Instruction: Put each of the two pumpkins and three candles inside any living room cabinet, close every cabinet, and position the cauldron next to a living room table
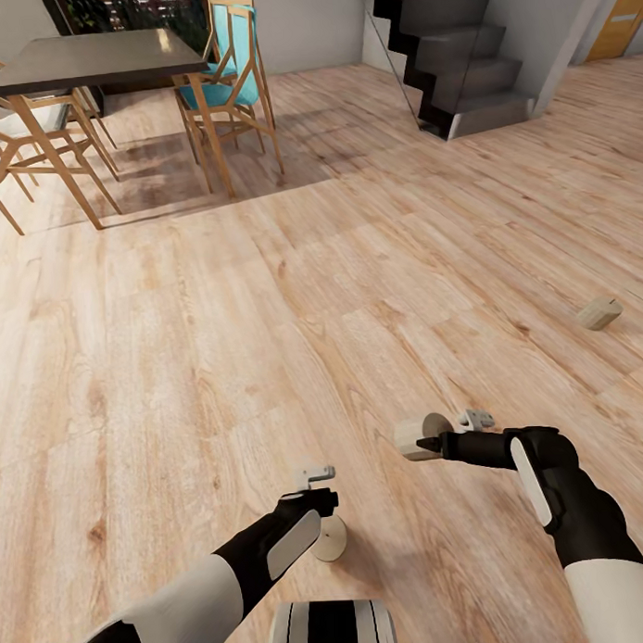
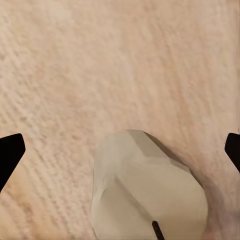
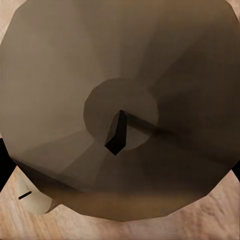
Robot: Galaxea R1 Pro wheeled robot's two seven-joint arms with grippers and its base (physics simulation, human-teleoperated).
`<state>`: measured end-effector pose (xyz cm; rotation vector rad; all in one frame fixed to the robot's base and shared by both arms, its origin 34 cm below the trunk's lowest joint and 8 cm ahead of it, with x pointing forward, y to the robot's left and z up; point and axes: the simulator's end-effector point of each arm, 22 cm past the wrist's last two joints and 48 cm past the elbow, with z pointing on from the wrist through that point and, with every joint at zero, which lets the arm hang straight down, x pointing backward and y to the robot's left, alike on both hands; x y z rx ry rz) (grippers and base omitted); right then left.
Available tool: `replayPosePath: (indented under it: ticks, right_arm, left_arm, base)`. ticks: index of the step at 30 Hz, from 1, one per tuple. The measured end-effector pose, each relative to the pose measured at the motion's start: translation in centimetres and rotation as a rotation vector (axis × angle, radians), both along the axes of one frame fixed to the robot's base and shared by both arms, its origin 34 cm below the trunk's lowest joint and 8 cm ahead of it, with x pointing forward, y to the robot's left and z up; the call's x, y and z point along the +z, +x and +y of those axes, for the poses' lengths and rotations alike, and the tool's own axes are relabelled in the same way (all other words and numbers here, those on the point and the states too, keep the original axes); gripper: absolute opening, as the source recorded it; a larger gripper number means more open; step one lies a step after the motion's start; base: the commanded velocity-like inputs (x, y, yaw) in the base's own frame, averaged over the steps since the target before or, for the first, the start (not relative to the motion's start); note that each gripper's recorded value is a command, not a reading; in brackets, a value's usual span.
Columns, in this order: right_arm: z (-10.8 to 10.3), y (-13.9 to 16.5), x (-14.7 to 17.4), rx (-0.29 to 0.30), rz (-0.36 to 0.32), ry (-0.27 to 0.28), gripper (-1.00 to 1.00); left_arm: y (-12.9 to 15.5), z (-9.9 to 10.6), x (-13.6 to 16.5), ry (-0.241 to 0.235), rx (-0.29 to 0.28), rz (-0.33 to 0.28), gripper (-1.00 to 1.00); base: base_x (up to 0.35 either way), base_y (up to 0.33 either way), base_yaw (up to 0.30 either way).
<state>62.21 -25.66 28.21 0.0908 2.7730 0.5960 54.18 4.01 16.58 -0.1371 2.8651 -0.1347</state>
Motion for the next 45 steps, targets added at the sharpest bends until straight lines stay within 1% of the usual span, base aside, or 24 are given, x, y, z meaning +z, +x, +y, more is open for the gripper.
replayPosePath:
  ticks: [12,19,23,25,26,29,31,37,45]
  right_arm:
    - [0.0,0.0,0.4,0.0,-0.004,0.0,-1.0]
    - [0.2,0.0,0.5,0.0,-0.005,0.004,-1.0]
    - [0.2,-0.1,0.4,0.0,-0.005,0.003,-1.0]
    - [0.2,-0.1,0.4,0.001,-0.005,0.002,-1.0]
    - [0.3,-0.1,0.4,0.001,-0.006,0.002,-1.0]
    - [0.3,0.0,0.4,0.002,-0.007,0.001,-1.0]
    - [0.3,0.0,0.4,0.002,-0.007,0.0,-1.0]
    - [0.2,0.0,0.4,0.002,-0.007,-0.002,-1.0]
    - [0.2,0.0,0.4,0.002,-0.007,-0.003,-1.0]
  left_arm:
    - [0.3,0.1,0.4,0.001,0.0,-0.01,1.0]
    - [-0.2,0.6,0.1,0.013,0.001,0.0,1.0]
    - [-1.3,1.2,-0.4,0.027,0.002,0.018,1.0]
    - [-1.9,1.9,-1.0,0.045,0.002,0.034,1.0]
    - [-2.6,2.6,-1.5,0.064,0.002,0.049,1.0]
    - [-3.1,3.0,-1.8,0.076,0.001,0.059,1.0]
    - [-3.3,3.0,-1.9,0.076,-0.002,0.062,1.0]
    - [-3.5,2.5,-1.8,0.076,-0.036,0.052,1.0]
    - [-2.9,1.5,-1.2,0.057,-0.042,0.035,1.0]
  base:
    - [0.0,0.0,-0.206]
    - [0.0,0.0,-0.047]
    - [0.0,0.0,-0.002]
    - [0.0,0.0,0.0]
    - [0.0,0.0,0.0]
    - [0.0,0.0,0.0]
    - [0.0,0.0,0.0]
    - [0.0,0.0,0.0]
    - [0.0,0.0,0.0]
